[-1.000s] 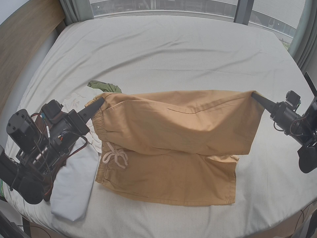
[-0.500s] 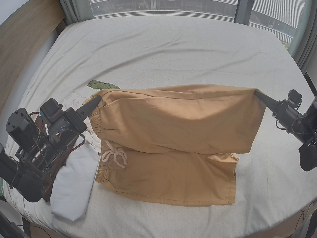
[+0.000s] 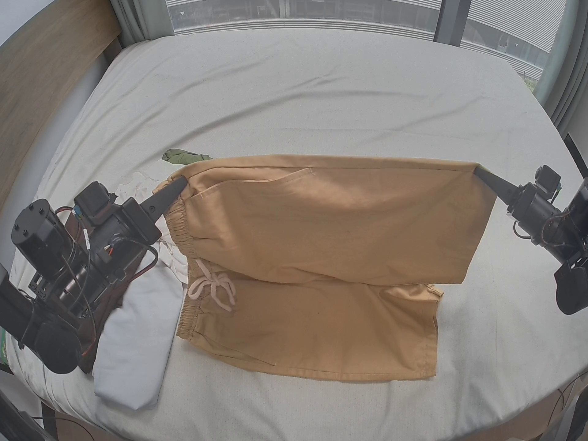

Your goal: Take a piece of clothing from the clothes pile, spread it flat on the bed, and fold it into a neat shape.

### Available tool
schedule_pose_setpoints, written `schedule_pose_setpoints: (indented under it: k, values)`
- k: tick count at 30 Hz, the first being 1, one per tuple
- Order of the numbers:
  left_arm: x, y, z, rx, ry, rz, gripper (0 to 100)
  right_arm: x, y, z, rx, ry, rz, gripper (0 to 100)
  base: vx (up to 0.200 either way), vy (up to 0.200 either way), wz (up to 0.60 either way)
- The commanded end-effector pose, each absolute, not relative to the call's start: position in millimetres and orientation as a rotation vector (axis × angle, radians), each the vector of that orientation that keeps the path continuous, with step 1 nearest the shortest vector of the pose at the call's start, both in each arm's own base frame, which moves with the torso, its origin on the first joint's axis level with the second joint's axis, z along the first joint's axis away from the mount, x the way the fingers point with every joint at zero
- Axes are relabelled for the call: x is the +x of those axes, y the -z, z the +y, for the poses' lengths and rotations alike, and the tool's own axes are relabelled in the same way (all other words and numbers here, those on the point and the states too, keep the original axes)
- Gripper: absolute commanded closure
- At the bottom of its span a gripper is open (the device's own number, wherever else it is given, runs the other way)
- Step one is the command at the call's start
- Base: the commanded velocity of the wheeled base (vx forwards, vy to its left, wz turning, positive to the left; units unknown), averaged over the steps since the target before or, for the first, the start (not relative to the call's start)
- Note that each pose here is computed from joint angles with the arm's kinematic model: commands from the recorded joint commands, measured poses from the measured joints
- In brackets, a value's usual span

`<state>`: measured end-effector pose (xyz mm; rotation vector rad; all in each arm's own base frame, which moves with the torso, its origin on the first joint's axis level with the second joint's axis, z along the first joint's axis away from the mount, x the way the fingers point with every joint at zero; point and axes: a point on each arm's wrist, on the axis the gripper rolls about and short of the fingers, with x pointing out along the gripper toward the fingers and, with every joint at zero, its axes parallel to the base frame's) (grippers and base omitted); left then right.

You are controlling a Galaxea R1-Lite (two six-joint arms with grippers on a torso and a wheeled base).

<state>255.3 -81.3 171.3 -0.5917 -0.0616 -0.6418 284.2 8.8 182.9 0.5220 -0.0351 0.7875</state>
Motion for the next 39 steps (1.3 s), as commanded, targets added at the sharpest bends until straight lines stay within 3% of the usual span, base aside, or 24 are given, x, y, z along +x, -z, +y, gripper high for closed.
schedule_pose_setpoints:
  k: [1,39]
  values:
    - [256,-172,-82,-0.591,0.644,-0.066,100,283,-184,11,0.521,-0.794,-0.036,100,0.000,0.000,0.00]
    - [257,-177,-83,-0.591,0.643,-0.093,100,284,-194,8,0.500,-0.797,-0.077,100,0.000,0.000,0.00]
